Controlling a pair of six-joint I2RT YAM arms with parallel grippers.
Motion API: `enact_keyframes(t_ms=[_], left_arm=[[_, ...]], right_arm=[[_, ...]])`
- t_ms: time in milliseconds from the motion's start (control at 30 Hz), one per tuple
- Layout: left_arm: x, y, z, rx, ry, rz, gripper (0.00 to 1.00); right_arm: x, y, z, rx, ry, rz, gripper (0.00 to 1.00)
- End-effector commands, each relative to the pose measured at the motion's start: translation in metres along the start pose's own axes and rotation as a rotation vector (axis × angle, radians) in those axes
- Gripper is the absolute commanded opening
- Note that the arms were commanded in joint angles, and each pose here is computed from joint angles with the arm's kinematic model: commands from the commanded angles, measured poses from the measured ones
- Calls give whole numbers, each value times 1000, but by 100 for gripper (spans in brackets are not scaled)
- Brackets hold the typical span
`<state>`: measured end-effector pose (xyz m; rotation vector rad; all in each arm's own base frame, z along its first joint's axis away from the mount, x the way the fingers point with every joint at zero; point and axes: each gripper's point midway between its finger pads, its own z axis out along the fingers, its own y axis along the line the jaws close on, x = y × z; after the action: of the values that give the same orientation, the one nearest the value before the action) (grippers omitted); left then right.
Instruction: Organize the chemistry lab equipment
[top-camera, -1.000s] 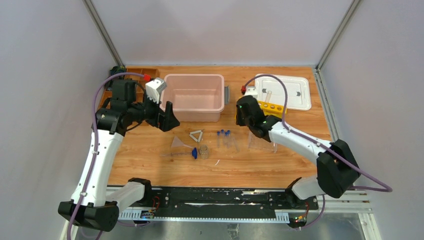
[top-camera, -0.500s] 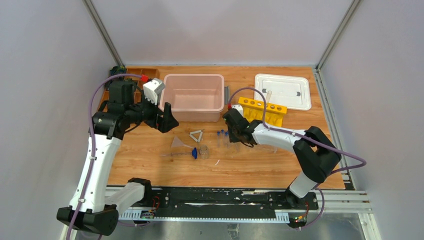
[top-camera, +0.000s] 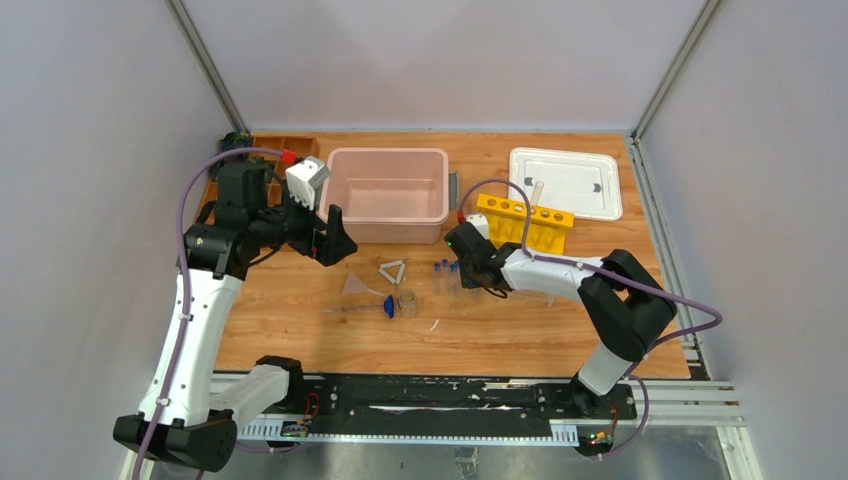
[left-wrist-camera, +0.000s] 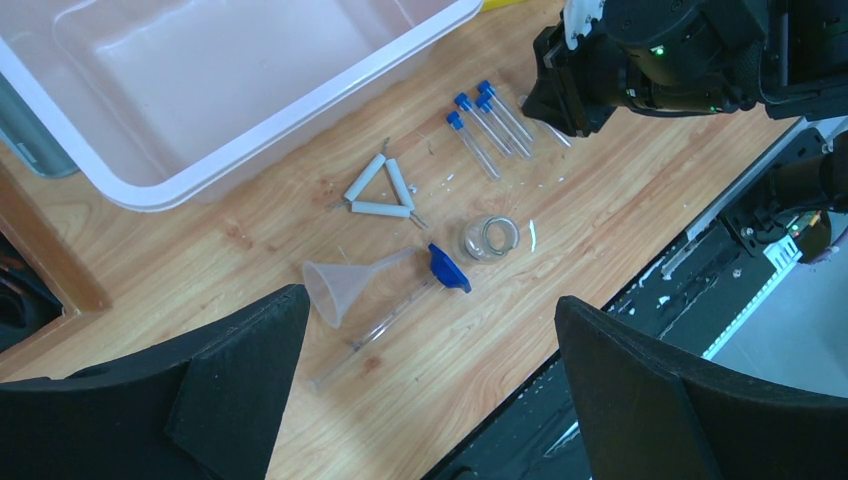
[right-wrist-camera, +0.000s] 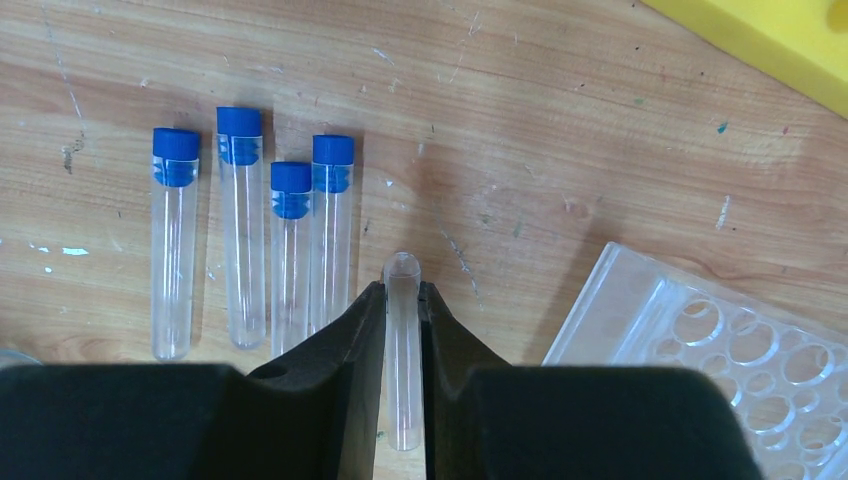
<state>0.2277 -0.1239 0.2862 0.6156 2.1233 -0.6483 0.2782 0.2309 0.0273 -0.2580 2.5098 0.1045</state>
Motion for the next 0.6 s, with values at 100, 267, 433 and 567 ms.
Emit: enact_keyframes(t_ms=[100, 267, 433, 567], left_arm=[[-11, -6, -8, 1, -36, 18, 100], [-10, -6, -10, -5, -33, 26, 100], [-10, -7, -13, -2, -31, 35, 100], [-11, -12, -14, 20, -39, 43, 100]], right_arm=[[23, -17, 11, 86, 50, -5, 26], [19, -19, 11, 79, 58, 19, 31], [15, -17, 4, 62, 54, 33, 17], [-7, -11, -19, 19, -2, 73, 0]])
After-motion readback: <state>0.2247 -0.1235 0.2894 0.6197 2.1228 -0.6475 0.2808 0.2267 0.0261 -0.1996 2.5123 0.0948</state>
